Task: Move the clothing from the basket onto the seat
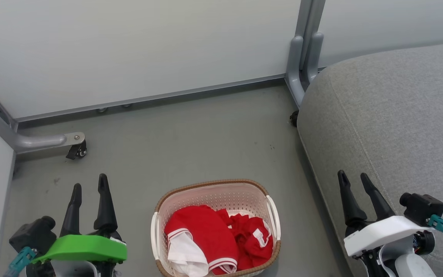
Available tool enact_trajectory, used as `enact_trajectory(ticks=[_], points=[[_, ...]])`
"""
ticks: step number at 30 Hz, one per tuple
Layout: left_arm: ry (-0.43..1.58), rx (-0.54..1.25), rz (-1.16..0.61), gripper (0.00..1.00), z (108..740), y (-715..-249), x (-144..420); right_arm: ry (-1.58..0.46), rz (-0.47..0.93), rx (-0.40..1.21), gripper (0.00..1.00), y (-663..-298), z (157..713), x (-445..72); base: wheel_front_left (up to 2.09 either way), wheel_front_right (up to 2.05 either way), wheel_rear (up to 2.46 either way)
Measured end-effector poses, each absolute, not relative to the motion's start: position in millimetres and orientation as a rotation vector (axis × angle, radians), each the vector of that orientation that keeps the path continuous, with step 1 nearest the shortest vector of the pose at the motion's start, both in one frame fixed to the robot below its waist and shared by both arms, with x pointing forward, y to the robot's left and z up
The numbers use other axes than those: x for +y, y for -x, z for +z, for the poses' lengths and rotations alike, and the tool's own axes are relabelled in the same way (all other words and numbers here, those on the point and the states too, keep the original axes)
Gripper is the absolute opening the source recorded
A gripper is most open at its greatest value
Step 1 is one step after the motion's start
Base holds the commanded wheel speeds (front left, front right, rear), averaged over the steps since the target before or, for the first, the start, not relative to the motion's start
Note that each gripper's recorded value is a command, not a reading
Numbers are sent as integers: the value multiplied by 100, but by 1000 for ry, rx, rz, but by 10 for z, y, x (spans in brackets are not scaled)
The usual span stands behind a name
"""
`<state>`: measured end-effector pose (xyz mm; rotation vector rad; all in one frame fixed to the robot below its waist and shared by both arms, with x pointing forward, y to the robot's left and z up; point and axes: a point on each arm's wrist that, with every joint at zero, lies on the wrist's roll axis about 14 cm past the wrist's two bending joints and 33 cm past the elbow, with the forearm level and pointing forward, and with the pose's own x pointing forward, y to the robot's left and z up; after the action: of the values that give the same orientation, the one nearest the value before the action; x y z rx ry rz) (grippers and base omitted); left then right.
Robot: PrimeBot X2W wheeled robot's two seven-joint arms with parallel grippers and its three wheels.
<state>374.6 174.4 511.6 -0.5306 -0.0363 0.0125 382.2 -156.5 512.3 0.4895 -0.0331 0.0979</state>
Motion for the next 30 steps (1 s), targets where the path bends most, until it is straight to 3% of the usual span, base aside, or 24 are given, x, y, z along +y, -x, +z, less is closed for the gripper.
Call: enact_trajectory(ticks=[30], points=[[262, -93, -33, 100, 5203, -3714, 1604, -232, 196, -71, 100, -3765, 5154, -1300, 0, 0, 0]])
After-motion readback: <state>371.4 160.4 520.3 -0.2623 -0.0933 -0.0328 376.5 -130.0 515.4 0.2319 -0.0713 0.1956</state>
